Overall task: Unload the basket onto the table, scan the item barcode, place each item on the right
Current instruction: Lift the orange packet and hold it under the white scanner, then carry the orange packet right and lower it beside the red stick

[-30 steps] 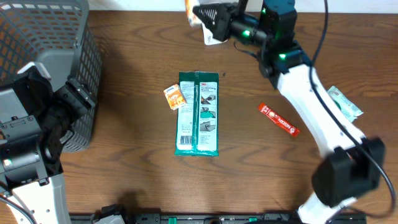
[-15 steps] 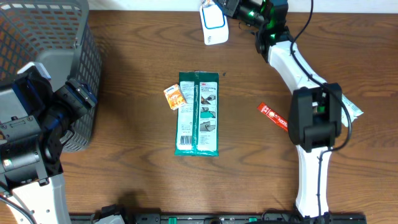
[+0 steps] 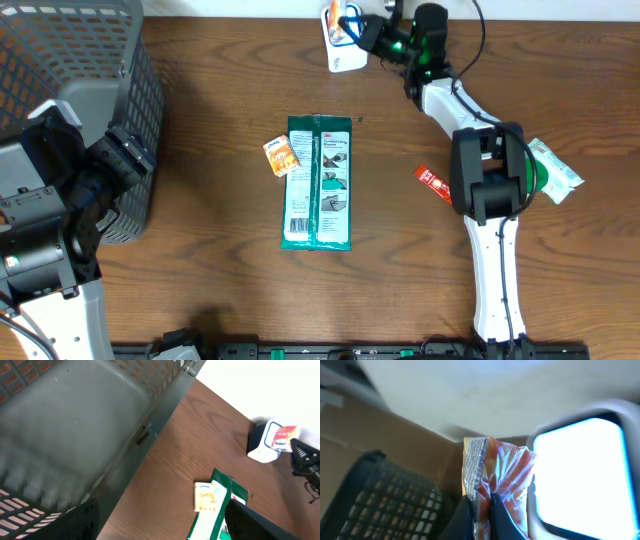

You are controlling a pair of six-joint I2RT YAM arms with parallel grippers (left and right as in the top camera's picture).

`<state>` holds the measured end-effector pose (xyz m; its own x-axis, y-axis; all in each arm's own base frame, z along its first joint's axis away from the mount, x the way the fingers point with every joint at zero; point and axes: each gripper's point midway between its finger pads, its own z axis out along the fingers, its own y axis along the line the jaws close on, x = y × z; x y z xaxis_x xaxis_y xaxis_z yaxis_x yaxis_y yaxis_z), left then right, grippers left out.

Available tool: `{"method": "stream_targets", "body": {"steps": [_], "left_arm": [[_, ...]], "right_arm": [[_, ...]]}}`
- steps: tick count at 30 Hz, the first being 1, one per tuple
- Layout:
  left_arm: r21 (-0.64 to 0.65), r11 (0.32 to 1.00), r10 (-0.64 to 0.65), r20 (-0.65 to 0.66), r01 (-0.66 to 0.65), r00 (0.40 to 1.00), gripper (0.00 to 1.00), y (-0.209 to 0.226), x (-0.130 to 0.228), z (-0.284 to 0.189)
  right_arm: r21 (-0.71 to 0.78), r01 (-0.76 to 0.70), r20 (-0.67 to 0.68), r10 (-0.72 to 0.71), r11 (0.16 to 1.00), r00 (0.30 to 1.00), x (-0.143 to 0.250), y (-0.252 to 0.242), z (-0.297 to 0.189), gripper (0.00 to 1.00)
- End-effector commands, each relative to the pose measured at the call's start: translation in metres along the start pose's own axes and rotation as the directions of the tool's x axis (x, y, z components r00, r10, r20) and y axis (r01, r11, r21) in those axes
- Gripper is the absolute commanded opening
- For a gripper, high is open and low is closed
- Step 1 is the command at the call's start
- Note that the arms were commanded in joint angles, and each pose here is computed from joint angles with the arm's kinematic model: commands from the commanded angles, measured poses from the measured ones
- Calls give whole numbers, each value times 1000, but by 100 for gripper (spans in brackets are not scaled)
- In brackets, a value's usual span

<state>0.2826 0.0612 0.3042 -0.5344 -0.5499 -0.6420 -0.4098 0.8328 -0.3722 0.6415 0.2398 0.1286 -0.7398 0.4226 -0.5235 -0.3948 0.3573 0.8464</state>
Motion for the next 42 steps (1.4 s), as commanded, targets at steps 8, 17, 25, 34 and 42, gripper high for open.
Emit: {"method": "stream_targets", "body": {"steps": [8,17,25,34,42], "left_arm": [[-4,1000,21,22,-21,1000,80,-1,-6,-5],[-4,1000,21,22,-21,1000,80,-1,-6,-5],[-4,1000,21,22,-21,1000,80,-1,-6,-5],[-4,1000,21,22,-21,1000,80,-1,-6,-5],[-4,1000,21,22,-21,1000,80,-1,-6,-5]], "right_arm": [[11,-4,35,4,1000,999,-15,-5,-7,1],[22,-5,50,4,1000,999,-17,-7,-6,1],[-164,75,38,-70,984,997,-43,63,-26,1],[-117,20,-91,-31,993,995,-59,154,-68,2],[378,241,-240,-157,894,958,-22,162,-154,1]]}}
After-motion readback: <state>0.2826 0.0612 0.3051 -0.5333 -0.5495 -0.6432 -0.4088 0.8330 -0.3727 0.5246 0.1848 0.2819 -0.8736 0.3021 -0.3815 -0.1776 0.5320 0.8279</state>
